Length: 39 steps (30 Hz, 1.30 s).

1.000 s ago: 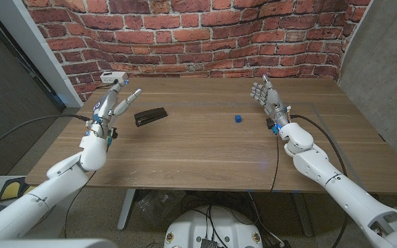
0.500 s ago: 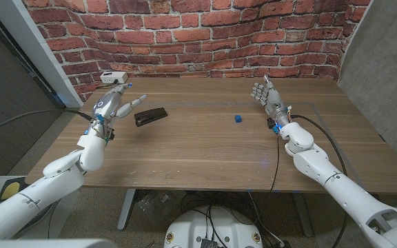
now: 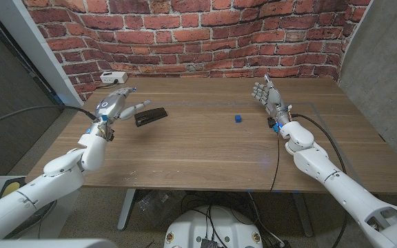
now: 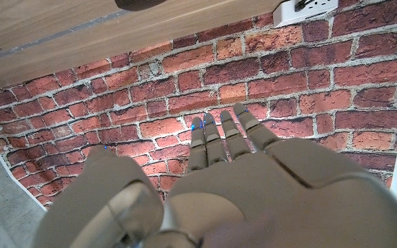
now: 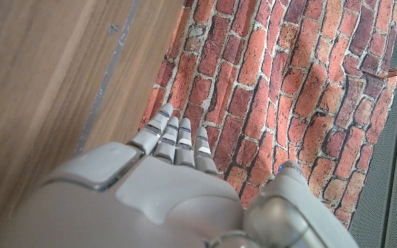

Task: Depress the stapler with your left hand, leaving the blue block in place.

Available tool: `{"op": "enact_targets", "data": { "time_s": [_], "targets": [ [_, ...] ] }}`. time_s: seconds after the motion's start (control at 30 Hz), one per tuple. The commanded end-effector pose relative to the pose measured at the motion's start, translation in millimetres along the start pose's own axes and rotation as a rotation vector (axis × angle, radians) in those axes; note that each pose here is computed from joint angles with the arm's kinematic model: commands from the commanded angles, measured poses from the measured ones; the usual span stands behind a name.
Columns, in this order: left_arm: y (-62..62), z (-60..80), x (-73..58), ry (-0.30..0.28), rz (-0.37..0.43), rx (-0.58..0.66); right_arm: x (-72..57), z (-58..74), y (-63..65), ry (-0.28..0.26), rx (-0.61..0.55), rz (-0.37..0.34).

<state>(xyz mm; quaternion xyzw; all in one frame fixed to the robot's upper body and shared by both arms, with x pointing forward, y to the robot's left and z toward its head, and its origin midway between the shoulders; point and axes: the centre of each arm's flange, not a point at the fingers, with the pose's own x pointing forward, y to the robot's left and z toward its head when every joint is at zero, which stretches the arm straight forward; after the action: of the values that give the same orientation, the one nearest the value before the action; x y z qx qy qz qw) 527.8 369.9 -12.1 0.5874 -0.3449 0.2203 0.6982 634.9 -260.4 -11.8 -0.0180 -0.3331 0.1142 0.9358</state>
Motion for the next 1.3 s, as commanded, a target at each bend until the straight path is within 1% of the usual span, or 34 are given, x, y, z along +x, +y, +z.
{"op": "enact_targets", "data": {
  "time_s": [0.03, 0.2, 0.27, 0.3, 0.33, 0.43, 0.63, 0.93, 1.07, 1.3],
  "targets": [
    [-3.5, 6.1, 3.0, -0.002, -0.084, 0.09, 5.0, 0.5, -2.2, 0.009, -0.007, 0.004],
    [-8.3, 6.6, 5.9, 0.007, -0.124, 0.1, 6.7, 0.7, -2.6, 0.013, -0.009, 0.004],
    [-13.1, 7.0, 8.2, 0.015, -0.152, 0.101, 6.7, 0.8, -2.8, 0.008, -0.006, -0.002],
    [-13.1, 7.0, 8.2, 0.015, -0.152, 0.101, 6.7, 0.8, -2.8, 0.008, -0.006, -0.002],
    [-16.6, 8.4, 9.5, 0.013, -0.17, 0.102, 6.7, 0.7, -2.9, 0.007, -0.011, 0.0],
    [-21.0, 10.6, 10.4, 0.005, -0.194, 0.111, 7.5, 0.6, -3.1, 0.007, -0.009, -0.002],
    [-29.0, 14.2, 9.8, -0.003, -0.219, 0.11, 8.5, -0.8, -2.6, 0.01, 0.001, -0.012],
    [-32.4, 14.5, 8.4, -0.003, -0.249, 0.143, 9.8, -0.4, -2.7, 0.014, 0.001, -0.015],
    [-35.2, 15.6, 9.9, -0.012, -0.274, 0.167, 10.8, -1.6, -1.7, 0.019, 0.006, -0.011],
    [-40.8, 13.4, 11.7, -0.009, -0.315, 0.176, 11.4, -2.4, -1.1, 0.025, 0.007, -0.01]
  ]
}}
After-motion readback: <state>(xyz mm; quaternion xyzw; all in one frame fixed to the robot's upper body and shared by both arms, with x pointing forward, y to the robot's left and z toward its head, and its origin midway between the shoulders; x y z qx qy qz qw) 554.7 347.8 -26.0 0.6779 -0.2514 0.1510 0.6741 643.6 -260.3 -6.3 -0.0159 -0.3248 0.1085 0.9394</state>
